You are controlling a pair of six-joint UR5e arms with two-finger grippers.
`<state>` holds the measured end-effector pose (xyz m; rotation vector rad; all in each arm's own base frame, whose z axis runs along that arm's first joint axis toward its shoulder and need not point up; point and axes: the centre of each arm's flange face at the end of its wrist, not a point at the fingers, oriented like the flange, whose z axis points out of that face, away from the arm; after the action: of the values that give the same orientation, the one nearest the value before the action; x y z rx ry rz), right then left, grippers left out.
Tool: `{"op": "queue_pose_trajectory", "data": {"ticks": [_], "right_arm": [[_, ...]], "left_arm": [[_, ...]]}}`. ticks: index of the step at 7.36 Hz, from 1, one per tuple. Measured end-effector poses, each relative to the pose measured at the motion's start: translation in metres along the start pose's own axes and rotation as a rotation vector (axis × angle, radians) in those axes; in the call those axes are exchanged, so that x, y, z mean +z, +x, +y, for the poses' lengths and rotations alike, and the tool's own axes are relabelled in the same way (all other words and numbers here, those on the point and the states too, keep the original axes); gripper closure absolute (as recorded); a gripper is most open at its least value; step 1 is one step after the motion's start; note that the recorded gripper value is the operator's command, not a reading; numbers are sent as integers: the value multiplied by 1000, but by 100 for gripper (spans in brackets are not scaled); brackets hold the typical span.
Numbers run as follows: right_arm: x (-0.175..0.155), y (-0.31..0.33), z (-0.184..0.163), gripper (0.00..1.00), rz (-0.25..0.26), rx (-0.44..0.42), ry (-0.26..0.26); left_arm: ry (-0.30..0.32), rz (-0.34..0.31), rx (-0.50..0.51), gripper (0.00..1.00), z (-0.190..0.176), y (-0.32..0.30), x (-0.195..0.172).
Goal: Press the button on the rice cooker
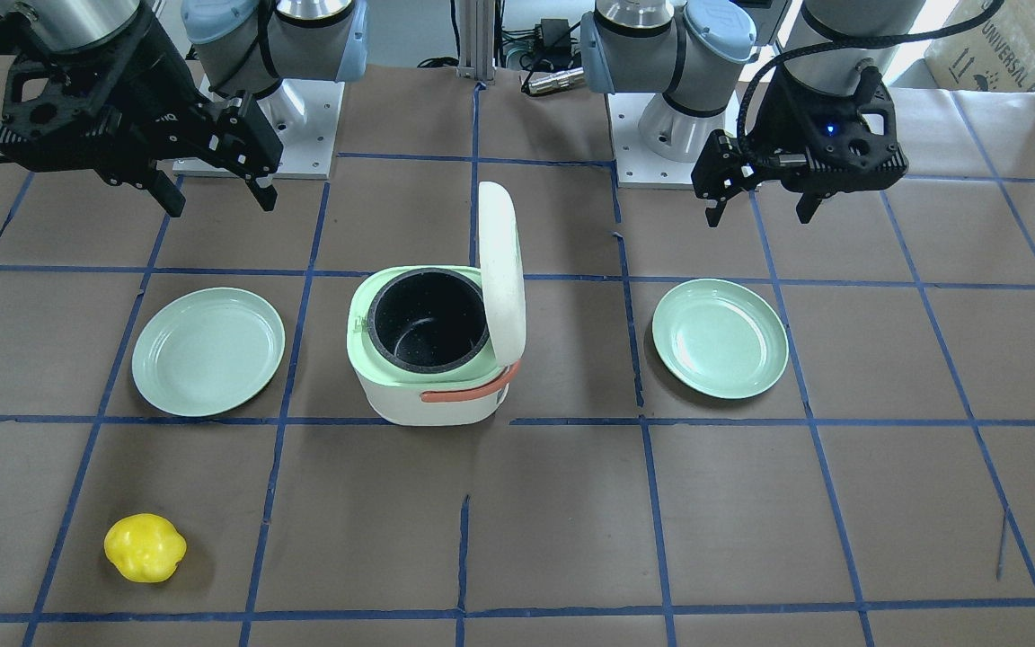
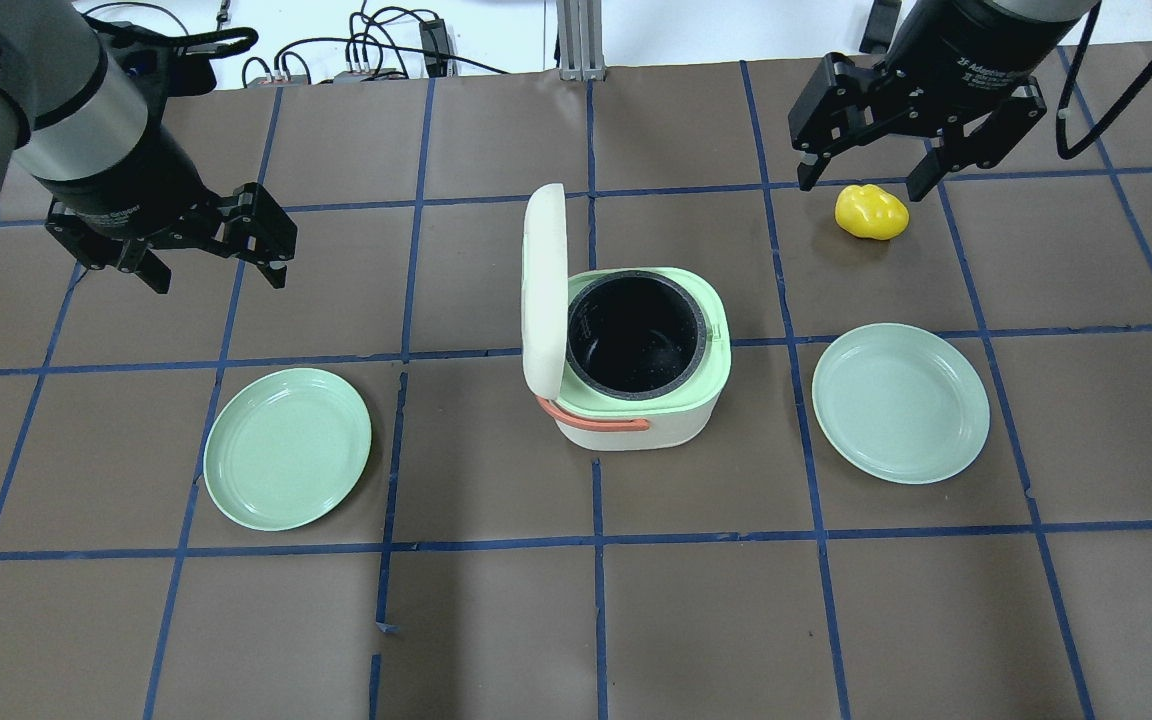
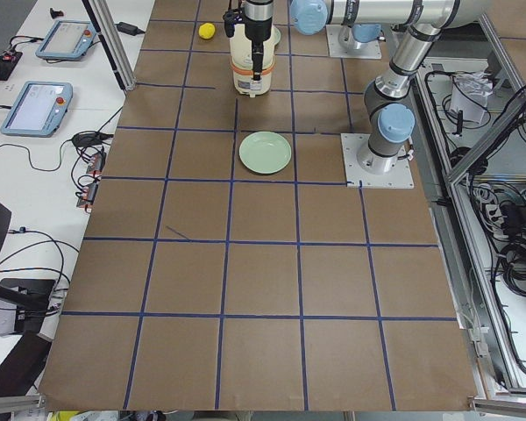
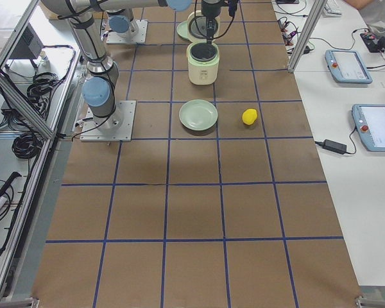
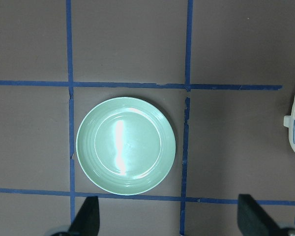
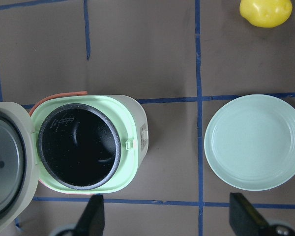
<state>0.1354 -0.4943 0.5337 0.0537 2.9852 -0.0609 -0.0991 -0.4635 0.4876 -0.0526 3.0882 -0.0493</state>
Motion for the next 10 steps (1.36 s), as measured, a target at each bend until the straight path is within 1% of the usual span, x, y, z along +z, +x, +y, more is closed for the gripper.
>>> {"op": "queue_pose_trajectory", "data": {"ticks": [2, 3, 6, 9, 10], "right_arm": [[-4, 5, 3, 2, 60, -3, 14], [-4, 7, 5, 1, 72, -3, 11], [1, 8, 8, 1, 74, -60, -8], [17, 10, 15, 1, 72, -88, -71], [18, 10, 16, 1, 75, -90, -78]], "left_arm": [[0, 0, 0, 0, 0, 0, 0], [0, 0, 0, 0, 0, 0, 0], [0, 0, 0, 0, 0, 0, 0], [0, 0, 0, 0, 0, 0, 0], [0, 0, 0, 0, 0, 0, 0]]}}
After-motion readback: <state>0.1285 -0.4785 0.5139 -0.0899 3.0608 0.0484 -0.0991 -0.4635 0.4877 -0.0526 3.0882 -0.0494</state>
